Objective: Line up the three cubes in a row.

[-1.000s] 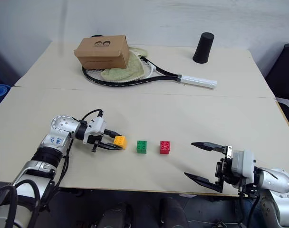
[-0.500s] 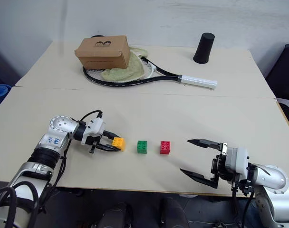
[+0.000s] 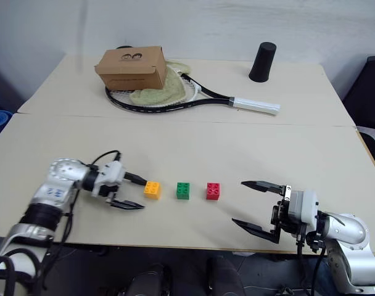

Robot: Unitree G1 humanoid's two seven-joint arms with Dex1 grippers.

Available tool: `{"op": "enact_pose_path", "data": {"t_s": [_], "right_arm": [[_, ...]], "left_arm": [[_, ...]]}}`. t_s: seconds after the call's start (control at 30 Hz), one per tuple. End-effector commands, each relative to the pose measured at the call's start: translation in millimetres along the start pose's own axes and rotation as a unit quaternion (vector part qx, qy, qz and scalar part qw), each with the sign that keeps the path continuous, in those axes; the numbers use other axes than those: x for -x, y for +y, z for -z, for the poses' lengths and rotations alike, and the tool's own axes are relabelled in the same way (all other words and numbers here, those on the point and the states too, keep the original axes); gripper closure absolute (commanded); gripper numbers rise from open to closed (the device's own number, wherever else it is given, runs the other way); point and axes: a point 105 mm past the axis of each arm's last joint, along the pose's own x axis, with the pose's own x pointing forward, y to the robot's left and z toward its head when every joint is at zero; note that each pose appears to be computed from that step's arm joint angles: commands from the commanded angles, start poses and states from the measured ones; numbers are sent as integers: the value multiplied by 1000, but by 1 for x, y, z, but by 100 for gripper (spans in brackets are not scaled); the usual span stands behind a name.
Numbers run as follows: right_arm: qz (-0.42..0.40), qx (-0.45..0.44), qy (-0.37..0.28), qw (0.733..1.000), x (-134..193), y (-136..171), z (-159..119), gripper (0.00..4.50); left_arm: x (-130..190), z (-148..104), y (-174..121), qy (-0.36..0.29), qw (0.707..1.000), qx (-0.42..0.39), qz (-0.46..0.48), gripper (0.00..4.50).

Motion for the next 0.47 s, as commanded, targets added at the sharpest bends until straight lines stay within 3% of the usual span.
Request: {"op": "enact_pose_path", "data": {"t_s": [0.03, 0.23, 0.33, 0.47], "right_arm": [[2, 28, 2, 1000, 11, -6, -11, 0], [-12, 47, 51, 998, 34, -23, -22, 0], [-57, 55, 101, 992, 45, -22, -21, 0], [-41, 44, 105, 993, 52, -31, -18, 0]], "left_arm": [[39, -7, -2, -5, 998, -11, -59, 93], [102, -11, -18, 28, 991, 28, -126, 93], [114, -14, -21, 39, 988, 27, -148, 93], [119, -15, -19, 42, 983, 13, -180, 93]]}}
